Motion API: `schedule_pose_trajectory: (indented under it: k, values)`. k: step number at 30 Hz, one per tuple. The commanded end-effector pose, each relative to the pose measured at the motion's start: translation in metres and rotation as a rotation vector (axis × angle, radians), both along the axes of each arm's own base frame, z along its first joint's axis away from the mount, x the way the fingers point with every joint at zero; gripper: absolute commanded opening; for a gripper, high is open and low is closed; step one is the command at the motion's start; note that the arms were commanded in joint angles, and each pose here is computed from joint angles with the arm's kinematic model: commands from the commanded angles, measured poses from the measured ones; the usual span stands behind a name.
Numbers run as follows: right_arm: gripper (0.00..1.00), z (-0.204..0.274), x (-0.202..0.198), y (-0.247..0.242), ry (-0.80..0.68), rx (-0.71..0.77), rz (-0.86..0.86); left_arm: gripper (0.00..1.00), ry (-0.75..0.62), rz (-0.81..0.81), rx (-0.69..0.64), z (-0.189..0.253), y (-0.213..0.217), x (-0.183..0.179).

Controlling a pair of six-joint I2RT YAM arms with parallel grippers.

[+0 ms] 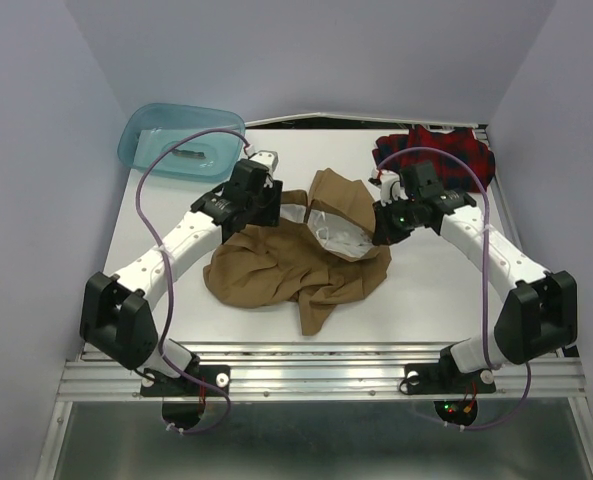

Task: Fold and stack the skirts
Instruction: Flatten the skirt out

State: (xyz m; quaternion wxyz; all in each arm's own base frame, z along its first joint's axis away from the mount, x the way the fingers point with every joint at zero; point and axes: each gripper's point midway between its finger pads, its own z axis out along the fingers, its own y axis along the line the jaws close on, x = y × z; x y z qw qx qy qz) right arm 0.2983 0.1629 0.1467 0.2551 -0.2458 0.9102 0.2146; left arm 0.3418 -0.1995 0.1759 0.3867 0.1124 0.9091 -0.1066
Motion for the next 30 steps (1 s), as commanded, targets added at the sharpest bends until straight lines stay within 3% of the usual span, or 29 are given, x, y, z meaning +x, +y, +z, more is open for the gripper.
schedule_pose_trajectory:
  k: [1,11,19,22,26,30]
  values:
    - [0.01,0.015,-0.001,0.003,-0.052,0.052,0.008,0.62,-0.113,0.137,-0.062,0.029,0.007,0.02]
    - [0.01,0.015,-0.009,0.007,-0.06,0.077,0.046,0.63,-0.079,0.148,-0.082,0.018,0.0,0.025]
    - [0.01,0.015,-0.008,0.002,-0.072,0.053,0.025,0.58,-0.006,0.16,0.052,-0.022,0.017,0.023]
    - [0.01,0.014,0.0,-0.005,-0.09,0.016,-0.017,0.38,0.008,0.139,0.142,-0.033,0.036,0.008]
    - [0.01,0.01,0.007,-0.012,-0.102,-0.024,-0.05,0.22,-0.04,0.108,0.185,-0.02,0.048,0.001]
    - [0.01,0.01,0.015,-0.022,-0.128,-0.076,-0.079,0.16,-0.076,0.045,0.203,-0.002,0.05,-0.004]
